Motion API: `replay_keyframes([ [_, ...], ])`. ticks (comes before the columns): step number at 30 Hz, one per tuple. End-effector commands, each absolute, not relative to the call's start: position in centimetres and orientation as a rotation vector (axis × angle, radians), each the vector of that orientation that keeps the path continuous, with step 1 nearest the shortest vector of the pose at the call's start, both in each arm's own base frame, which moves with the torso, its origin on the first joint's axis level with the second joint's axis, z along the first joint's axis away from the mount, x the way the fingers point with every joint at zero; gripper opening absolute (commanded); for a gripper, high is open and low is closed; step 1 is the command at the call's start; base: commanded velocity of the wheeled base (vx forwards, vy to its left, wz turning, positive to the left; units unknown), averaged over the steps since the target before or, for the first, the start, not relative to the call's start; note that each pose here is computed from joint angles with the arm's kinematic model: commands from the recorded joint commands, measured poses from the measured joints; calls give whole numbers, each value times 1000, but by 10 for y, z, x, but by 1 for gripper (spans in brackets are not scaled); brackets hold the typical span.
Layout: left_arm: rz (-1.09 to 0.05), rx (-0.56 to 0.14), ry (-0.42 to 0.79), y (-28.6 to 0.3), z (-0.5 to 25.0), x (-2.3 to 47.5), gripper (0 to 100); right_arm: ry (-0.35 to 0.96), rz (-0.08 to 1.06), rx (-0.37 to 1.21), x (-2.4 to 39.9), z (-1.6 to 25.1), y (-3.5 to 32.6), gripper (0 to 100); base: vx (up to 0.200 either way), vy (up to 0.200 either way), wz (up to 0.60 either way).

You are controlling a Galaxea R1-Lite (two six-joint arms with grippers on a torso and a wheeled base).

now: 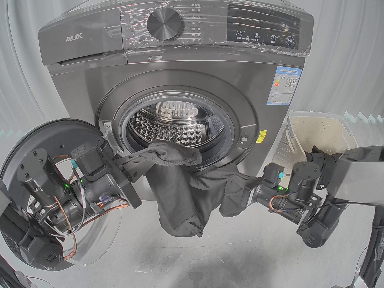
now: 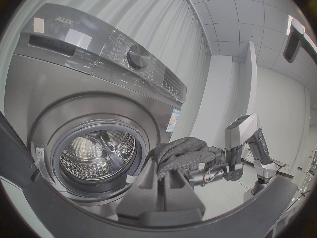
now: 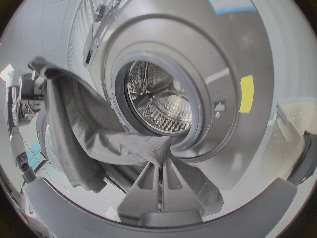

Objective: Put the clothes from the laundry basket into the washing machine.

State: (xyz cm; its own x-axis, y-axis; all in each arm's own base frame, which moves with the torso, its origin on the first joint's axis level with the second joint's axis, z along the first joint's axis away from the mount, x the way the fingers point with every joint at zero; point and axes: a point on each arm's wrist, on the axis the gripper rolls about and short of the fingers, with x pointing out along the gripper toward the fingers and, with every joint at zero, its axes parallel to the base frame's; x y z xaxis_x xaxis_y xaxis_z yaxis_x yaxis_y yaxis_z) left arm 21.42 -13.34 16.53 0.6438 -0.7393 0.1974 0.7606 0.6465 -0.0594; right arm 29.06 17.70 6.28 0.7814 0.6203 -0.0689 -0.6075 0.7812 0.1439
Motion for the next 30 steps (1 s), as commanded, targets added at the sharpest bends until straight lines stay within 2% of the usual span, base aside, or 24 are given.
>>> replay_keyframes([
  [1, -863, -139, -187, -127, 172, 201, 0, -46, 664, 139, 268, 121, 160, 0, 0, 0, 0],
  [3, -868, -141, -201, -126, 176, 198, 0, -93, 670, 156, 261, 137, 157, 0, 0, 0, 0],
  [6, -867, -138, -204, -125, 176, 196, 0, -120, 675, 170, 251, 148, 152, 0, 0, 0, 0],
  [16, -904, -134, -193, -119, 175, 190, 0, -175, 635, 188, 238, 167, 132, 0, 0, 0, 0],
  [30, -847, -128, -164, -107, 168, 198, 0, -242, 577, 207, 234, 185, 129, 0, 0, 0, 0],
])
